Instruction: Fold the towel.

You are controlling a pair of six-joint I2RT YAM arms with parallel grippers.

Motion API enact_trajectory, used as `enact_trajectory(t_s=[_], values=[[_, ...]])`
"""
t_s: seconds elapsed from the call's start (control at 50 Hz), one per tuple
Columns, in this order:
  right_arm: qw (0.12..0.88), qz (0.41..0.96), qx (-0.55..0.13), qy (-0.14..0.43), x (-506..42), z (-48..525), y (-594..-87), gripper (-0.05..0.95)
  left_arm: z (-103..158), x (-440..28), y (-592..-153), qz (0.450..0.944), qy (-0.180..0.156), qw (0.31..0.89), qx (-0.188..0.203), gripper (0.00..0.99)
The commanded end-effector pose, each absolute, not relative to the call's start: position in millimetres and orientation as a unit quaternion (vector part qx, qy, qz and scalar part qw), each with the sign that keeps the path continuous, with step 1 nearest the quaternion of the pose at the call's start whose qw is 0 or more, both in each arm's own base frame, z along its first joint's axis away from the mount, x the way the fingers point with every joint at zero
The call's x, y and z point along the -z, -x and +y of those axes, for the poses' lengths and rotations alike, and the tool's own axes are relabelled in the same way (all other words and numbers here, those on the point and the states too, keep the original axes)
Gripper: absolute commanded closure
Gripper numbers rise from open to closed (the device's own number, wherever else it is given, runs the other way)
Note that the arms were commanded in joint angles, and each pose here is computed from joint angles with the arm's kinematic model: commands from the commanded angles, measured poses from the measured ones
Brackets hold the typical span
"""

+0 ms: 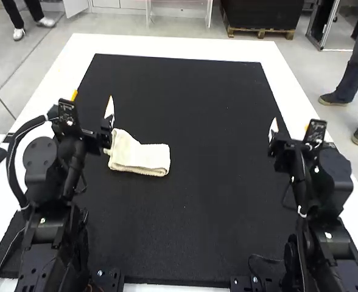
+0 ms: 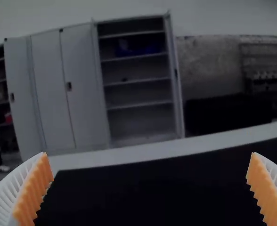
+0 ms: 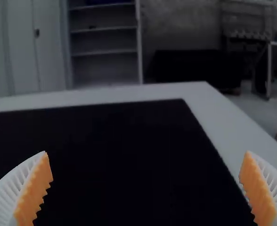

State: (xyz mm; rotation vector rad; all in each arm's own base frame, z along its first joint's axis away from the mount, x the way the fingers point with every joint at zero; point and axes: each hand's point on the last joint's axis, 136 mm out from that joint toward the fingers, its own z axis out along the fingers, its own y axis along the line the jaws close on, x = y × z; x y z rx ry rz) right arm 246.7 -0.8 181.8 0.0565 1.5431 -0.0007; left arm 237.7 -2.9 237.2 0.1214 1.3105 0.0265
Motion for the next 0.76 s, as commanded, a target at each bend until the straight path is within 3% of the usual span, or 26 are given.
enact_trajectory(t_s=[0.0,0.32,0.74], values=[[0.690,0.723,0.005,-0.041,-162,-7,-246,-0.02,4,-229,-239,0.622,-0.042,0.782,-0.016,0.025],[0.684,0.729,0.003,-0.031,-158,-3,-246,-0.02,20,-178,-245,0.702,-0.014,0.712,-0.028,0.025],[0.683,0.730,-0.001,-0.028,-158,-2,-246,-0.02,20,-175,-245,0.705,-0.019,0.708,-0.034,0.026]])
